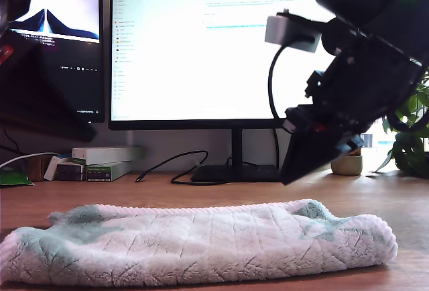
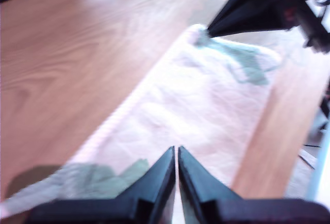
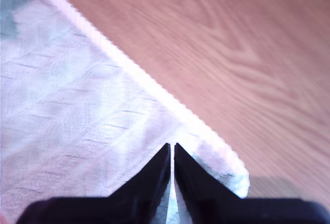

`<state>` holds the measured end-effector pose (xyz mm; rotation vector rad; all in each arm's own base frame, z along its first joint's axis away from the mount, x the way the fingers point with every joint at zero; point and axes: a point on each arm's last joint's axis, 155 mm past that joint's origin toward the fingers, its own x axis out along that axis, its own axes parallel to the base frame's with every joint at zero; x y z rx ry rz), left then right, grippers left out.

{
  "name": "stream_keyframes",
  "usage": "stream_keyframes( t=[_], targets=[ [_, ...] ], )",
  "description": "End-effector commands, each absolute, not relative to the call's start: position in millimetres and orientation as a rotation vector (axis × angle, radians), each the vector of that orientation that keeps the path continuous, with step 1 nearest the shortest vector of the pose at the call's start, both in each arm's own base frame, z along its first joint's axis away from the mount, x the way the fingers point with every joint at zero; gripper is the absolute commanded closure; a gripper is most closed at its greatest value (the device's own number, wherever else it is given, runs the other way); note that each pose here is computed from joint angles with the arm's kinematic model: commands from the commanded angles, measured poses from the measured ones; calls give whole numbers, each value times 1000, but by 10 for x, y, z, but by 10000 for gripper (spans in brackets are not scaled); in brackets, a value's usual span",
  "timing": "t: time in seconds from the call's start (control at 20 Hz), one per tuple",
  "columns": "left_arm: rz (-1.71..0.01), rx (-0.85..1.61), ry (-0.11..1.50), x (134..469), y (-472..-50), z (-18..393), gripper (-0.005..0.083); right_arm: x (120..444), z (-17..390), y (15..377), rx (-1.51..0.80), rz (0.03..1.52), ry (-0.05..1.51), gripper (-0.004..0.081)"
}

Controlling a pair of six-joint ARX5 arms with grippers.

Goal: Fold the tea towel to a neat square and place it to the right

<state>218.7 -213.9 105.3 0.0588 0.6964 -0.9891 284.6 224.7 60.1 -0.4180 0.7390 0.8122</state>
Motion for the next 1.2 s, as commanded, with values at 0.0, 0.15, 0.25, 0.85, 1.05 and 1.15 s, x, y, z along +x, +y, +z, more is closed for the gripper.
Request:
stream_keyframes(
  t=[0.0,0.15,0.25,0.85,1.05,1.15],
  targets=[
    [-994,44,787,2139,-2161,846,770,2844,586,2258,-403,833,747,777],
    [-1023,18,885,2077,-2207,639,770,2897,589,2255,-408,843,764,777],
    [-1028,1,925,2082,-2232,573,770,2897,535,2277,-416,874,805,777],
    [-906,-32,1195,2097,-2142,126,770,2999,168,2180,-421,908,999,777],
    [-811,22,1216,2199,-2016,29,770,2885,72,2084,-422,906,1073,777],
    [-800,30,1219,2229,-2008,-19,770,2838,55,2110,-428,914,1086,777]
  ],
)
